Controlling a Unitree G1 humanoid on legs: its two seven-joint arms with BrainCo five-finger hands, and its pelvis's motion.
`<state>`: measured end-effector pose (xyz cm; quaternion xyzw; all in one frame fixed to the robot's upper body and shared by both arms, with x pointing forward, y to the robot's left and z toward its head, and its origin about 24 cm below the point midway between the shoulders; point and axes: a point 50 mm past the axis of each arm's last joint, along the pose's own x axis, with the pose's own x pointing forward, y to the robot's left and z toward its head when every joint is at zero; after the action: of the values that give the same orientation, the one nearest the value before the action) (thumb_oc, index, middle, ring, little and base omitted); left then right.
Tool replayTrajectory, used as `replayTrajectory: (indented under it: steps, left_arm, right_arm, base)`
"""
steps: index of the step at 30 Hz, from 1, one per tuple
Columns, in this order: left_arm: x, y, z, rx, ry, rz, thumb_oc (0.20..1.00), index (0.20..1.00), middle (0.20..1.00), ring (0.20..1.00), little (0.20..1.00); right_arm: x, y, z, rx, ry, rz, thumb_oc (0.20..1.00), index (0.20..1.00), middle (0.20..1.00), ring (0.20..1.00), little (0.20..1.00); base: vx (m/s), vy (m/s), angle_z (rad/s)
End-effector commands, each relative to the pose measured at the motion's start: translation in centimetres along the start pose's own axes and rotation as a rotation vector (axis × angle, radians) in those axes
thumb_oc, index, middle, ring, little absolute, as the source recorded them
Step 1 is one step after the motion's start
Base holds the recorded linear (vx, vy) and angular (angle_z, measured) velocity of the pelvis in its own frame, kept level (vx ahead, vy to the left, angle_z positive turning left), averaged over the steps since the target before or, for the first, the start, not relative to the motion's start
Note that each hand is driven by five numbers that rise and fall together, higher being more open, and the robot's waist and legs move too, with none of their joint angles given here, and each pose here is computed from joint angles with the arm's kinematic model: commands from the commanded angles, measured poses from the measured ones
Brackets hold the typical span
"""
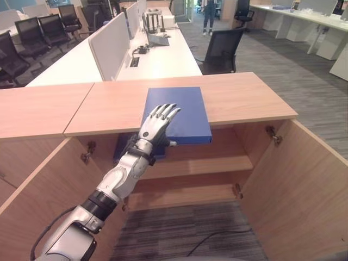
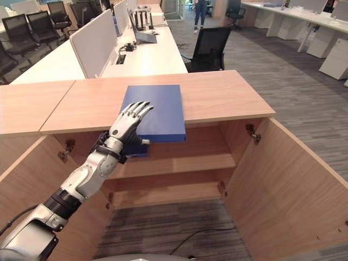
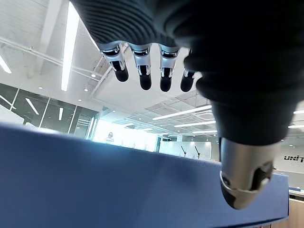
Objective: Put the empty folder in the office cabinet
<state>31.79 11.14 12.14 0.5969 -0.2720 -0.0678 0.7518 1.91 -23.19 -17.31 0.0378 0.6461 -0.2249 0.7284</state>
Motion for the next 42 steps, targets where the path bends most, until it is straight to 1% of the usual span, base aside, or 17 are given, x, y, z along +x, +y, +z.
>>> replayTrajectory:
  steps: [1,9,19,26,28,32,34,36,41,42]
  left_arm:
    - [3.3,3.0,0.5,0.098,-0.056,0.123,1.0,1.0,1.0,1.0,1.0]
    - [3.3,1.7,0.6,0.142,-0.065,0.056,1.0,1.0,1.0,1.0,1.0]
    - [3.4,0.6,-0.2,0.123,0.003,0.006,1.0,1.0,1.0,1.0,1.0]
    - [3.0,-0.4,-1.3,0.174,0.049,-0.047,1.0,1.0,1.0,1.0,1.0]
    - [3.1,-1.0,-1.7,0.231,0.059,-0.085,1.0,1.0,1.0,1.0,1.0]
    - [3.2,-1.5,-2.3,0.305,0.081,-0.104,1.0,1.0,1.0,1.0,1.0]
    - [3.4,-2.0,-2.5,0.395,0.065,-0.133,1.0,1.0,1.0,1.0,1.0]
    - [3.4,-3.0,-2.4,0.479,0.035,-0.187,1.0,1.0,1.0,1.0,1.0]
    - [2.4,-5.1,-3.4,0.595,0.051,-0.282,1.0,1.0,1.0,1.0,1.0]
    - [2.1,-5.4,-3.9,0.626,0.065,-0.294,0.805,0.805,0.805,0.805,0.805]
  right_arm:
    - [0.0,0.8,0.4,-0.034,0.015,-0.006,1.0,1.0,1.0,1.0,1.0]
    - [0.0,0.9,0.2,-0.049,0.019,-0.007,1.0,1.0,1.0,1.0,1.0]
    - [-0.1,0.9,-0.2,-0.059,0.036,-0.004,1.0,1.0,1.0,1.0,1.0]
    - [0.0,0.9,-0.1,-0.064,0.032,-0.005,1.0,1.0,1.0,1.0,1.0]
    - [-0.1,1.0,-0.1,-0.074,0.035,-0.002,1.0,1.0,1.0,1.0,1.0]
    - [-0.1,1.2,-0.1,-0.08,0.029,0.0,1.0,1.0,1.0,1.0,1.0]
    - [-0.1,1.1,-0.1,-0.091,0.029,-0.004,1.0,1.0,1.0,1.0,1.0]
    - [-0.1,1.0,0.0,-0.092,0.025,-0.009,1.0,1.0,1.0,1.0,1.0]
    - [-0.1,1.2,-0.1,-0.084,0.026,-0.007,1.0,1.0,1.0,1.0,1.0]
    - [-0.1,1.3,-0.2,-0.084,0.025,-0.008,1.0,1.0,1.0,1.0,1.0]
  base:
    - [0.0,0.0,0.0]
    - [0.0,0.0,0.0]
    - [0.0,0.0,0.0]
    - [0.0,-0.002,-0.02]
    - [0.0,-0.004,-0.07]
    - [0.0,0.003,-0.04]
    - [0.0,0.0,0.0]
    - [0.0,0.0,-0.02]
    - [0.0,0.0,-0.04]
    - [-0.01,-0.005,-0.08]
